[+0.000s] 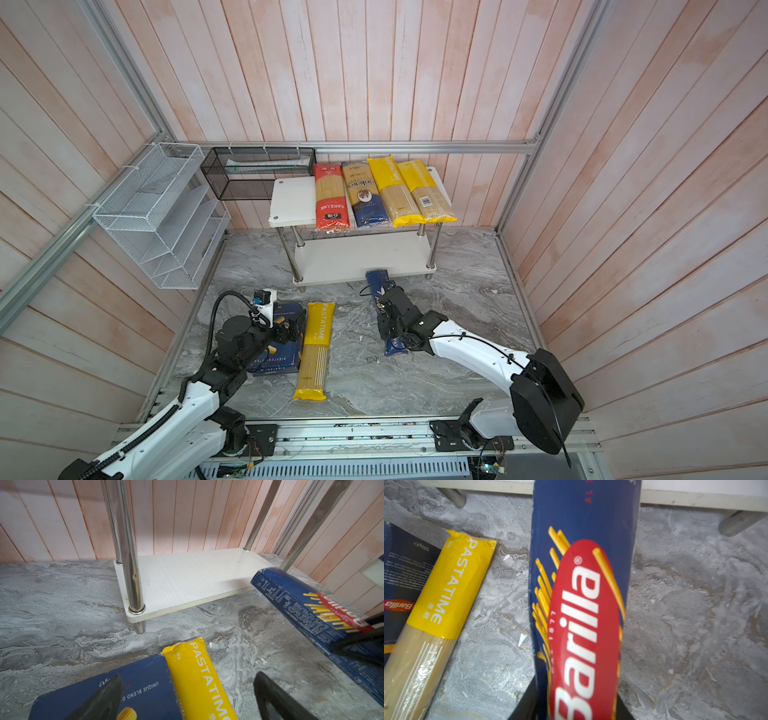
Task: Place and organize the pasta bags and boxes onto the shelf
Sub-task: 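Lift the Barilla spaghetti box and carry it toward the lower shelf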
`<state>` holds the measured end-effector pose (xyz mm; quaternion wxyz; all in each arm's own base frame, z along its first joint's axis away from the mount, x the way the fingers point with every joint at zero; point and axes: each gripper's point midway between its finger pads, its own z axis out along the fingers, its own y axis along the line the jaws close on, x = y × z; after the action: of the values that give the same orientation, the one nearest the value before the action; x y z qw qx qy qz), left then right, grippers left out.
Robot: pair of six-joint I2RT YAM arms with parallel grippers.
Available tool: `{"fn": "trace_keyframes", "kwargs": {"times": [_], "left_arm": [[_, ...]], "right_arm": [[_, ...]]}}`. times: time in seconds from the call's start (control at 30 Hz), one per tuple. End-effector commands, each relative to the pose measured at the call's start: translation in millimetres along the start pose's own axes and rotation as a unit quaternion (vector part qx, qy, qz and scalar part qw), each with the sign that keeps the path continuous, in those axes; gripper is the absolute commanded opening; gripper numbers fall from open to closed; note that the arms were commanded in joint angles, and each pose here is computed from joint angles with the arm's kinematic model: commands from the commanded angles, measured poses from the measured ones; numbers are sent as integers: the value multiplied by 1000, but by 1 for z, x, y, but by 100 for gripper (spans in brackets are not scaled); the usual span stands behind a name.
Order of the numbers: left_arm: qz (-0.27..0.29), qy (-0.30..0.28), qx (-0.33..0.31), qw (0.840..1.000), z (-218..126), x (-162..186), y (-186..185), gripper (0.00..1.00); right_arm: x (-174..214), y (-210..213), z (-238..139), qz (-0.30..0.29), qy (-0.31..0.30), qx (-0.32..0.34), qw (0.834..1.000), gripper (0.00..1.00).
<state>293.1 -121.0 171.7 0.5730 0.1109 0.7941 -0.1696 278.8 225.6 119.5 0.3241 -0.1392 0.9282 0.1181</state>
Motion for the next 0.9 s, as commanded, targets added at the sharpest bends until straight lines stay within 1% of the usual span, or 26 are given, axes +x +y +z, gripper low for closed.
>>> {"fn": "trace_keyframes", "kwargs": {"times": [0.0,0.17,0.3,0.47,0.87], "left_arm": [[-2,0,-4,1000,0,1,2,100],[-2,-1,-3,1000,0,1,1,100],[-2,-1,-3,1000,0,1,2,100],[-2,-1,-3,1000,0,1,1,100],[-2,-4,-2,1000,-2,1,1,100]], "right_arm": [[-45,-9,-14,-4,-75,8,997,33],[-63,-30,-8,-8,-91,29,995,33],[-86,-46,-10,-6,-114,43,993,33],[-110,-63,-10,-4,-131,47,990,33],[-149,-83,8,-3,-150,48,988,33]]}}
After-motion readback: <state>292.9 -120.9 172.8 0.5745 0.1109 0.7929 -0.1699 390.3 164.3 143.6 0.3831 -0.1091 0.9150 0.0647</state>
